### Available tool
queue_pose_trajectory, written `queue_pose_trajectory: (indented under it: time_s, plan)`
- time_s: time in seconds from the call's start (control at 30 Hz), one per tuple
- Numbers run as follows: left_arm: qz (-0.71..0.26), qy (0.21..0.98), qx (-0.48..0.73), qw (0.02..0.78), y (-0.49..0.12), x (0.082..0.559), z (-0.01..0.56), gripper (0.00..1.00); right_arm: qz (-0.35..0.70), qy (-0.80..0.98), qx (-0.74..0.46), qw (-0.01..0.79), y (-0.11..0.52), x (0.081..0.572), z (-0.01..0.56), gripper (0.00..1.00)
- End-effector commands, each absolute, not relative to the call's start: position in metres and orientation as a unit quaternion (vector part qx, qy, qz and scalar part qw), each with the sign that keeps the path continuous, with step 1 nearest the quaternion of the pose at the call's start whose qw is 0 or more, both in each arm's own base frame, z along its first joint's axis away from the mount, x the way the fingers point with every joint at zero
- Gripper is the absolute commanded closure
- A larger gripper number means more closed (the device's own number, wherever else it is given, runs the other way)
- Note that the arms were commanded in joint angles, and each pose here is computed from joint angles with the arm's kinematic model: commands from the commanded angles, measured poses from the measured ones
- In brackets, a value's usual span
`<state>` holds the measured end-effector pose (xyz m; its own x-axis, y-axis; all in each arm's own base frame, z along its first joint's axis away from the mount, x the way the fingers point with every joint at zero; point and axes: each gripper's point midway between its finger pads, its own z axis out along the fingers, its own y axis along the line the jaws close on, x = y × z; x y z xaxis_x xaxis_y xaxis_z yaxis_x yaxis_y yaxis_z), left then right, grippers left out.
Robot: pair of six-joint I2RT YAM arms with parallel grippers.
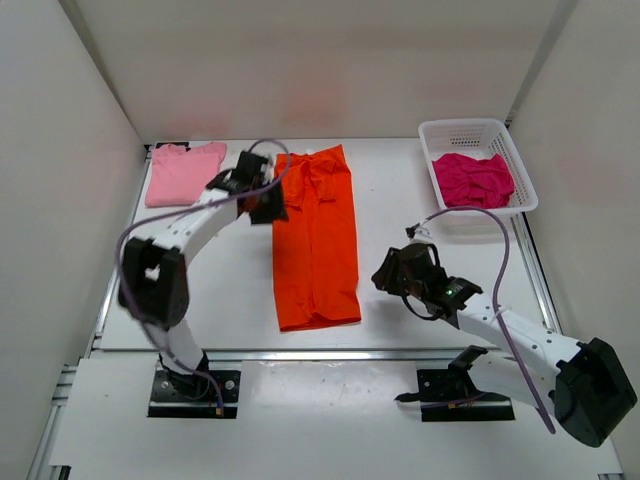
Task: Fold and stack the t-shirts
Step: Rotate the tshirt 90 degrees, then grab the bottom of the folded rectangular tshirt with both arms
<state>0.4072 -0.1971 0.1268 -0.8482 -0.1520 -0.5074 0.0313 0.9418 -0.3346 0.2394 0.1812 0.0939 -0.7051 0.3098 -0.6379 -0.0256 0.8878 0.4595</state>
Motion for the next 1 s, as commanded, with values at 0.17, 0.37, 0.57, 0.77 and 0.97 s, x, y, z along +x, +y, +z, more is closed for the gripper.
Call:
queue_pose_trajectory:
  time_s: [0.17,0.37,0.57,0.77,0.97]
  plan:
    - [-0.176,0.944,-0.021,0.279,-0.170,0.264,0.091,0.44,0.231,0.919,0.004,0.319,0.194,0.219,0.070,0.53]
    - [-0.221,0.935,-0.044,0.276,-0.165,0.218,0.077,0.44,0.259,0.928,-0.013,0.267,0.208,0.202,0.058,0.50]
    - [-0.247,0.937,-0.036,0.243,-0.177,0.192,0.061,0.39,0.279,0.930,-0.028,0.237,0.230,0.190,0.052,0.50]
    - [-0.284,0.933,-0.050,0.213,-0.195,0.166,0.045,0.41,0.285,0.933,-0.028,0.216,0.237,0.179,0.042,0.50]
    - [-0.303,0.930,-0.059,0.201,-0.201,0.152,0.036,0.43,0.291,0.934,-0.024,0.204,0.239,0.174,0.034,0.50]
